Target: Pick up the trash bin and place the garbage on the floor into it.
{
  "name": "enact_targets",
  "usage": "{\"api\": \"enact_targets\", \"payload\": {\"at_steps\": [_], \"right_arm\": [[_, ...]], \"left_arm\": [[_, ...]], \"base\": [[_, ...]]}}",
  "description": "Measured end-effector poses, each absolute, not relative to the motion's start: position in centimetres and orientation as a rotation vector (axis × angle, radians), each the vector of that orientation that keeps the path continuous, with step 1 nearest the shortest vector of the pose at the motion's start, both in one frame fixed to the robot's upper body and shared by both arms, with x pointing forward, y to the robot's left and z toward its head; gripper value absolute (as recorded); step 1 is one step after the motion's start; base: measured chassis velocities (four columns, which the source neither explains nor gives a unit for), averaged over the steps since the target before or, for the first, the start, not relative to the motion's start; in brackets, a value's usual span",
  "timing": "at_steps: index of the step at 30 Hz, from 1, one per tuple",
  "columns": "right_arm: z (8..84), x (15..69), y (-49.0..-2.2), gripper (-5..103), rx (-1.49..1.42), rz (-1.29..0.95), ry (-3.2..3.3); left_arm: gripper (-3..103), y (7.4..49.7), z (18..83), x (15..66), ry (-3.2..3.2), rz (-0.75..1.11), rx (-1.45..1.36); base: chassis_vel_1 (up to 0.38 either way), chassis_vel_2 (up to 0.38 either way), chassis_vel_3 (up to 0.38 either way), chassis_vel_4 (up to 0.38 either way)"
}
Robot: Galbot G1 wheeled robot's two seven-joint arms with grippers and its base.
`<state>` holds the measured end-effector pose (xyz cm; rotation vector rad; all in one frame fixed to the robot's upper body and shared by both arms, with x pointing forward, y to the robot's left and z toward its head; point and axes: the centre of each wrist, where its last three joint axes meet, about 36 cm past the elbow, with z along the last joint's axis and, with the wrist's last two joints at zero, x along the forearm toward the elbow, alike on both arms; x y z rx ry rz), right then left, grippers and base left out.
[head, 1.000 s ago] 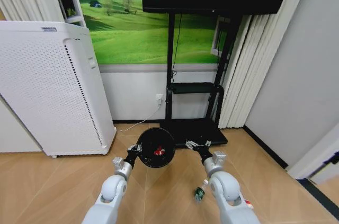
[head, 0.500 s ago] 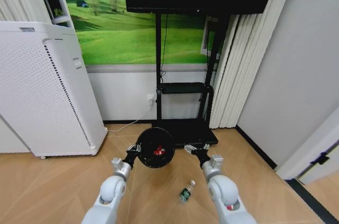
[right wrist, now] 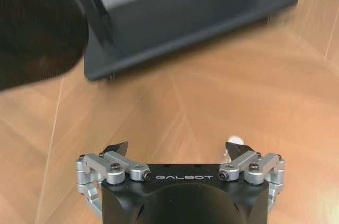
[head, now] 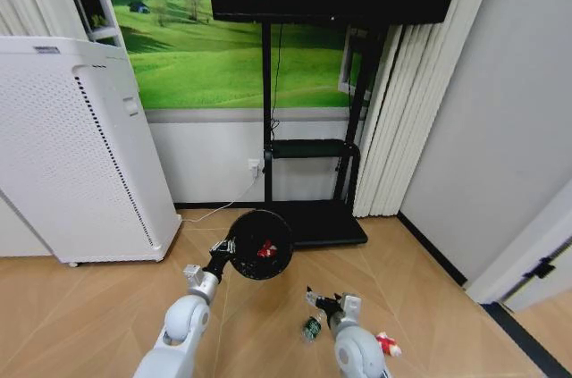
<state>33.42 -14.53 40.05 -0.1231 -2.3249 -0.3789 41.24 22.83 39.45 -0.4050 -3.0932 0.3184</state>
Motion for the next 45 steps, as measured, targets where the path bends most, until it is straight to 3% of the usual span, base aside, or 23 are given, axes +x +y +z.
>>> {"api": "enact_targets", "payload": {"at_steps": [7,16,25,32,45], "right_arm": [[37.3,35.6,-7.9,100,-0.148,-0.407,-2.176],[33.3,38.7,-6.1,100,-0.21,-0.293,-2.192],[29.9,40.5,-6.9,100,-0.266,-0.233,-2.154],[30.3,42.0,-11.1,100,-0.033,-0.236,-2.249],[29.9,43.2,-15.0,100,0.081,-0.155,-2.247]], "left_arm": [[3,23.0,40.4,40.2,-3.12,0.329,-0.393],[3,24.3,40.9,39.4,-3.134,0.303,-0.361],[3,24.5,41.4,39.4,-3.143,0.312,-0.345],[3,24.5,41.1,39.4,-3.137,0.318,-0.343],[3,25.5,41.3,39.6,-3.14,0.319,-0.331]], "base": [[0.0,0.0,0.0,0.0],[0.0,0.0,0.0,0.0],[0.0,0.0,0.0,0.0],[0.0,0.0,0.0,0.0],[0.0,0.0,0.0,0.0]]}}
